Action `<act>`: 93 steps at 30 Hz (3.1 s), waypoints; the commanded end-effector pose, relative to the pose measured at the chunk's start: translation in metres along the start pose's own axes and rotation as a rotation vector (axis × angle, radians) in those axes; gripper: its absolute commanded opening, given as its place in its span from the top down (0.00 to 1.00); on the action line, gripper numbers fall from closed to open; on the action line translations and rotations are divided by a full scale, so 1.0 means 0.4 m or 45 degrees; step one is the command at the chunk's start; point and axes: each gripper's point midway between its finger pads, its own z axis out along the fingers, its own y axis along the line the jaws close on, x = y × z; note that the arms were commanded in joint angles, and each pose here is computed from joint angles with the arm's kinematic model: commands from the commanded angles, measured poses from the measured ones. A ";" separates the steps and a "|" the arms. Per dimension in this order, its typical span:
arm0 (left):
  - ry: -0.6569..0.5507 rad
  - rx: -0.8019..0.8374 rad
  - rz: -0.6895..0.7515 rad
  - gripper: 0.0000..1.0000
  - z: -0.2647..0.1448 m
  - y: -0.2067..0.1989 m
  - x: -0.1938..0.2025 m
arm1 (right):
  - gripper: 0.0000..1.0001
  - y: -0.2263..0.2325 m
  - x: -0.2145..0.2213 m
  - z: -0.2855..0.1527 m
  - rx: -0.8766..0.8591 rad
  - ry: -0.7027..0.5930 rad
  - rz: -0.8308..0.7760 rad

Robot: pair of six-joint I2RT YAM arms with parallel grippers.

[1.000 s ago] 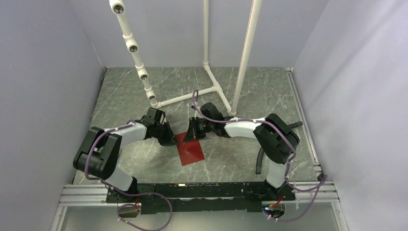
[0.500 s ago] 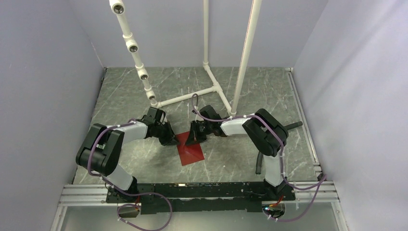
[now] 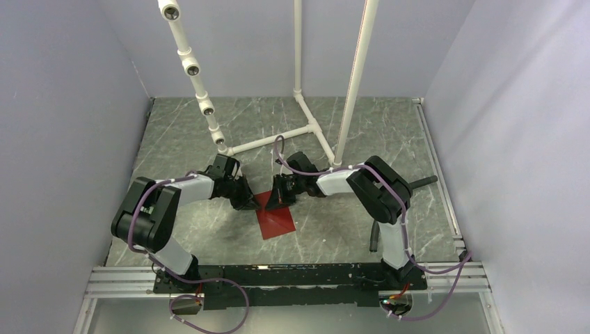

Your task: Place the letter into the envelope and seal it

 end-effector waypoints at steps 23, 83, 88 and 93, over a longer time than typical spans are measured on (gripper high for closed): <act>0.044 -0.264 -0.066 0.98 0.046 0.129 0.028 | 0.98 -0.104 0.009 -0.026 0.081 0.006 0.003; 0.083 -0.324 -0.071 0.98 0.059 0.162 0.041 | 0.95 -0.128 0.103 -0.047 0.080 0.125 0.032; 0.085 -0.324 -0.064 0.98 0.061 0.161 0.038 | 0.95 -0.146 0.132 -0.067 0.087 0.152 0.048; 0.088 -0.328 -0.063 0.98 0.063 0.163 0.037 | 0.95 -0.166 0.151 -0.090 0.128 0.176 0.050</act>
